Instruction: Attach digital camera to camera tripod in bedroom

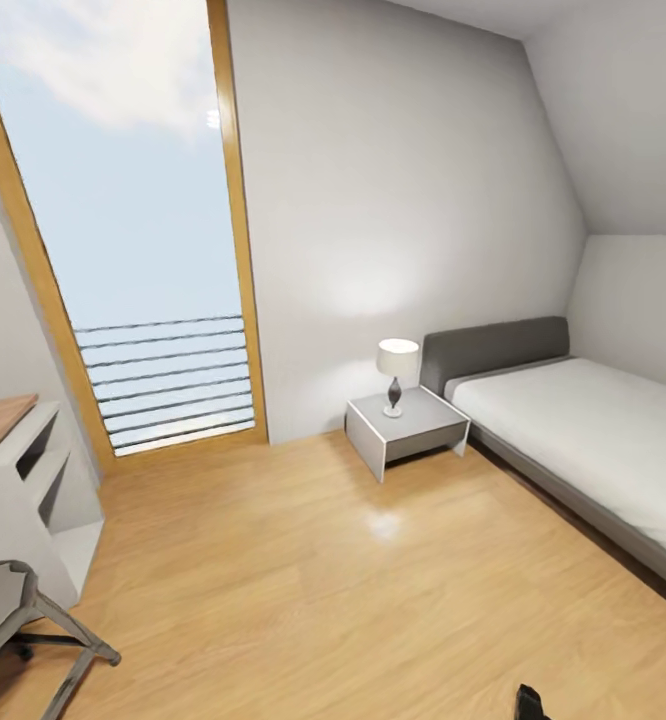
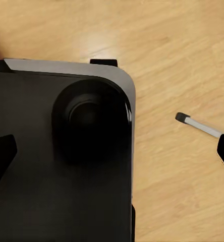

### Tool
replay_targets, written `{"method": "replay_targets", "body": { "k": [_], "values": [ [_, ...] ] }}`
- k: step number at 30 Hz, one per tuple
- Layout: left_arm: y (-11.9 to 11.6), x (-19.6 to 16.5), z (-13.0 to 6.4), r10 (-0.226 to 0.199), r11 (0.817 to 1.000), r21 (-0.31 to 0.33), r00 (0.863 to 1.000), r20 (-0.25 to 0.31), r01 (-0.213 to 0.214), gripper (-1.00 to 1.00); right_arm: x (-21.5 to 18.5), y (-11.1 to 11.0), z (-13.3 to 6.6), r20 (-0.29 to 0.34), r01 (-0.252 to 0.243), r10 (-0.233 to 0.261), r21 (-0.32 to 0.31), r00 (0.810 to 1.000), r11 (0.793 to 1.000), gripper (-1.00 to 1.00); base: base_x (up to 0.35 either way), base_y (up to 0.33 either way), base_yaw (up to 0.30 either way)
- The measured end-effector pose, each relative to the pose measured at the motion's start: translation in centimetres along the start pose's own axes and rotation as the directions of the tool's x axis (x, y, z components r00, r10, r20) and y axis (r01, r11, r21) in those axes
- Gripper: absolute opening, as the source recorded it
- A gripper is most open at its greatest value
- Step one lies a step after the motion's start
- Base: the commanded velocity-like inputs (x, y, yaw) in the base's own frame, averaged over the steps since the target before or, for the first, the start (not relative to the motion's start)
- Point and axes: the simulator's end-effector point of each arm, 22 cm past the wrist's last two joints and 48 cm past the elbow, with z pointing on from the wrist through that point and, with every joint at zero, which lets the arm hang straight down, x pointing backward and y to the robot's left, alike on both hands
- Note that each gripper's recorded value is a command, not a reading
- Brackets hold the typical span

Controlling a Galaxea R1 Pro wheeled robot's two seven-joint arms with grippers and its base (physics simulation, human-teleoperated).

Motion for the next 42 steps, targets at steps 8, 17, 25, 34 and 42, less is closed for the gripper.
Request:
{"method": "replay_targets", "body": {
  "k": [8, 17, 25, 34, 42],
  "values": [
    [0.01, 0.00, 0.00, 0.000, 1.000, 0.000, 1.000, 0.000, 0.000, 1.00, 0.00, 0.01, 0.00, 0.000, 0.000, 0.000, 0.000, 1.000, 1.000, 1.00, 0.341, 0.000, 0.000],
    [-0.06, 0.07, 0.00, 0.001, 1.000, 0.001, 1.000, -0.003, -0.001, 1.00, 0.00, 0.02, 0.00, 0.000, 0.000, 0.000, 0.000, 1.000, 1.000, 1.00, 0.341, 0.000, 0.000],
    [-0.10, 0.10, 0.00, 0.001, 1.000, 0.001, 1.000, -0.004, -0.001, 1.00, 0.00, -0.01, 0.00, 0.000, 0.000, 0.000, 0.000, 1.000, 1.000, 1.00, 0.342, 0.030, 0.000],
    [-0.10, 0.07, 0.00, 0.002, 1.000, 0.001, 1.000, -0.003, -0.002, 1.00, 0.01, 0.01, 0.00, 0.000, 0.000, 0.000, 0.000, 1.000, 1.000, 1.00, 0.342, 0.070, -0.098],
    [-0.10, 0.08, 0.00, 0.002, 1.000, 0.001, 1.000, -0.004, -0.002, 1.00, 0.01, -0.01, 0.00, 0.000, 0.000, 0.000, 0.000, 1.000, 1.000, 1.00, 0.342, 0.103, -0.251]
  ]
}}
